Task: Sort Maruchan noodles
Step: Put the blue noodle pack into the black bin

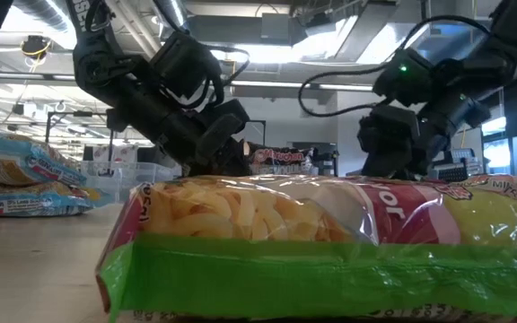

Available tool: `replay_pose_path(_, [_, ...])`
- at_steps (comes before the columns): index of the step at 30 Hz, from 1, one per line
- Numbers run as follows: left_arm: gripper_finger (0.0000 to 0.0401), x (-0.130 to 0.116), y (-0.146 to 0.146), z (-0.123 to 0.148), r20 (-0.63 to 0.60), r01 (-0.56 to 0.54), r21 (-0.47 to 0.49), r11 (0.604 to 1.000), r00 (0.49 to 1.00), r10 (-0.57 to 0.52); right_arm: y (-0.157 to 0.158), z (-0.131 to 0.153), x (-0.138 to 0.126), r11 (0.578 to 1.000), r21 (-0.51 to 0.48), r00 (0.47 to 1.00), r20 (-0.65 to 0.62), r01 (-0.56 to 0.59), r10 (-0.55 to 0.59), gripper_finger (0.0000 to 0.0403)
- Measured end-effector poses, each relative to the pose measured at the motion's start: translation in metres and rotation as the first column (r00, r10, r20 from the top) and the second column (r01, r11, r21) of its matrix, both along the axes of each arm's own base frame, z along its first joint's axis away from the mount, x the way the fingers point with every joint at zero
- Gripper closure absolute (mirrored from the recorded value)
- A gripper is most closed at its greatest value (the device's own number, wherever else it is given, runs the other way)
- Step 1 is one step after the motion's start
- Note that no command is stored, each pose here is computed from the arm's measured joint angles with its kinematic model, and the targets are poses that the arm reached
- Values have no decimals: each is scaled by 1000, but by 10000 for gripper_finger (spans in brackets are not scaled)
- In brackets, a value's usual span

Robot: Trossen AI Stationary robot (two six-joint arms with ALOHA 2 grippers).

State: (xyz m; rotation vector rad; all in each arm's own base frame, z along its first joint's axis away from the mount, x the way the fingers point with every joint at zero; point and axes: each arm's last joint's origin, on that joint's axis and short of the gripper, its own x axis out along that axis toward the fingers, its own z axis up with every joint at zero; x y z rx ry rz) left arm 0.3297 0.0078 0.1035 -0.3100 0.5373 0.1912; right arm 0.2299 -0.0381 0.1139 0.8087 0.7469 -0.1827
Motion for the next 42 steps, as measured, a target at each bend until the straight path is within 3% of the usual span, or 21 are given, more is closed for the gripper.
replay_pose_path(8, [195,2,0,4,45,-8,-13,1000,999,9,-1,-4,1,998,24,998,9,66,-66,77])
replay_pose_path(26, [195,0,3,-5,-19,0,38,999,1000,0,-3,-8,21,997,62,991,130,35,-43,77])
replay_pose_path(36, [195,2,4,-2,14,38,68,997,999,-39,0,14,45,996,-55,969,236,-64,75,77])
replay_pose_path(42, [195,2,0,3,42,132,-13,991,990,-132,0,14,44,991,-98,965,236,-96,117,77])
